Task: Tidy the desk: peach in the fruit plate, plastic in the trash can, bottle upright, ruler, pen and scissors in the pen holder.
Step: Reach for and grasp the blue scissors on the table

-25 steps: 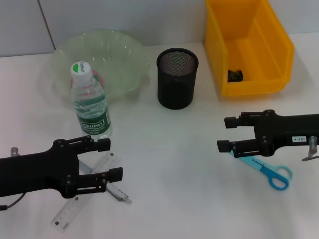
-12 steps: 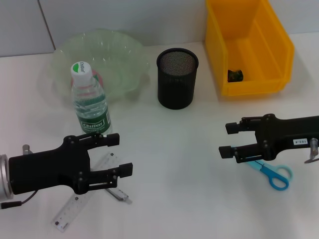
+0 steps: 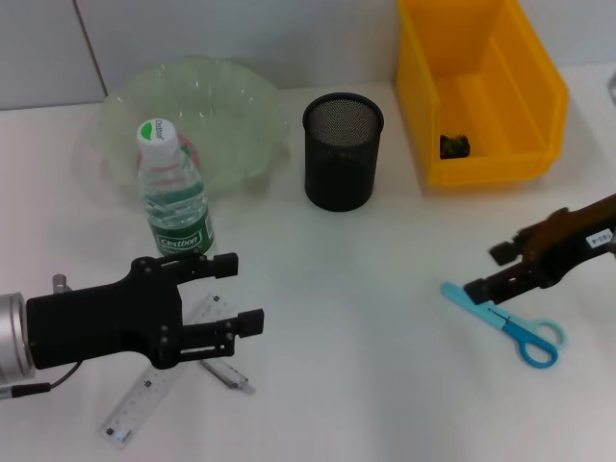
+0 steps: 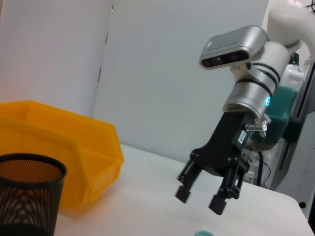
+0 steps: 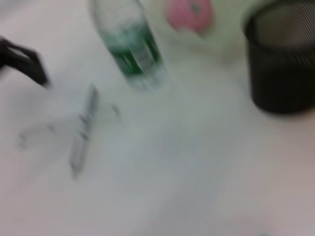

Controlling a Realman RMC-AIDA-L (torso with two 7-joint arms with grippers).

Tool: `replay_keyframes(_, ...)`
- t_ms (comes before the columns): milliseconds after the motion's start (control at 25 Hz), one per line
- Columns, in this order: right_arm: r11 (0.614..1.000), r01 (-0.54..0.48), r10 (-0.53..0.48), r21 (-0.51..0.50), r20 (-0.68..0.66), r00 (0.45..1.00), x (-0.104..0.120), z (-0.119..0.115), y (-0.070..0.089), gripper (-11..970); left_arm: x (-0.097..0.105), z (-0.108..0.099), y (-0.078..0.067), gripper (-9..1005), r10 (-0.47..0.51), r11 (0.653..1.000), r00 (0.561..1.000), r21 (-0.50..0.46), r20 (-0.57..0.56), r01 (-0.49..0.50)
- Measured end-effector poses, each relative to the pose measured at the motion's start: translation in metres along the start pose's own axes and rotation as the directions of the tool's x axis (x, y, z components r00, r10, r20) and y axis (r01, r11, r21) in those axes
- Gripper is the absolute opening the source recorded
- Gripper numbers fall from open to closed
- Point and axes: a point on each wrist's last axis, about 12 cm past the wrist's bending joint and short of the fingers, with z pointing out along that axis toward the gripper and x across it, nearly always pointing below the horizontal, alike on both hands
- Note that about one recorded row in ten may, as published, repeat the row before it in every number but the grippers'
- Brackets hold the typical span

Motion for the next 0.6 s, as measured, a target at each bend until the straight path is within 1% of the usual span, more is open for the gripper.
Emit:
replay_keyframes(40, 1.000, 0.000, 0.000, 0.000, 0.000, 1.000, 0.000, 0.000, 0.000, 802, -0.001, 0.000, 0.000, 801, 0.001, 1.000, 1.000, -0.002, 0.003, -0.001)
replay_keyframes(160, 0.995, -0.064, 0.073, 0.074, -0.132, 0.989, -0.015, -0.005, 0.006, 802, -0.002, 0.000, 0.001, 801, 0.002, 1.000, 1.000, -0.007, 0.011, -0.002)
replay_keyframes(200, 0.990, -0.079, 0.101, 0.116, -0.198, 0.975, -0.023, -0.005, 0.010, 802, -0.002, 0.000, 0.002, 801, 0.002, 1.000, 1.000, -0.010, 0.015, -0.002)
replay_keyframes(240, 0.990, -0.079, 0.101, 0.116, -0.198, 0.975, -0.023, -0.005, 0.010, 802, -0.002, 0.000, 0.002, 801, 0.002, 1.000, 1.000, -0.010, 0.015, -0.002)
replay_keyframes(280, 0.988, -0.077, 0.106, 0.133, -0.231, 0.967, -0.025, -0.005, 0.012, 802, -0.003, 0.000, 0.002, 801, 0.003, 1.000, 1.000, -0.011, 0.016, -0.002)
replay_keyframes(360, 0.984, -0.062, 0.109, 0.169, -0.284, 0.953, -0.029, -0.003, 0.014, 802, -0.003, 0.000, 0.003, 801, 0.003, 1.000, 1.000, -0.016, 0.018, -0.003)
replay_keyframes(400, 0.978, -0.035, 0.103, 0.204, -0.331, 0.938, -0.034, 0.000, 0.016, 802, -0.003, -0.001, 0.003, 801, 0.004, 1.000, 1.000, -0.021, 0.019, -0.004)
replay_keyframes(480, 0.977, -0.023, 0.098, 0.214, -0.347, 0.933, -0.035, 0.002, 0.017, 802, -0.003, -0.001, 0.003, 801, 0.004, 1.000, 1.000, -0.021, 0.019, -0.004)
replay_keyframes(600, 0.969, 0.040, 0.063, 0.245, -0.398, 0.915, -0.042, 0.011, 0.022, 802, -0.004, -0.001, 0.004, 801, 0.005, 1.000, 1.000, -0.029, 0.023, -0.004)
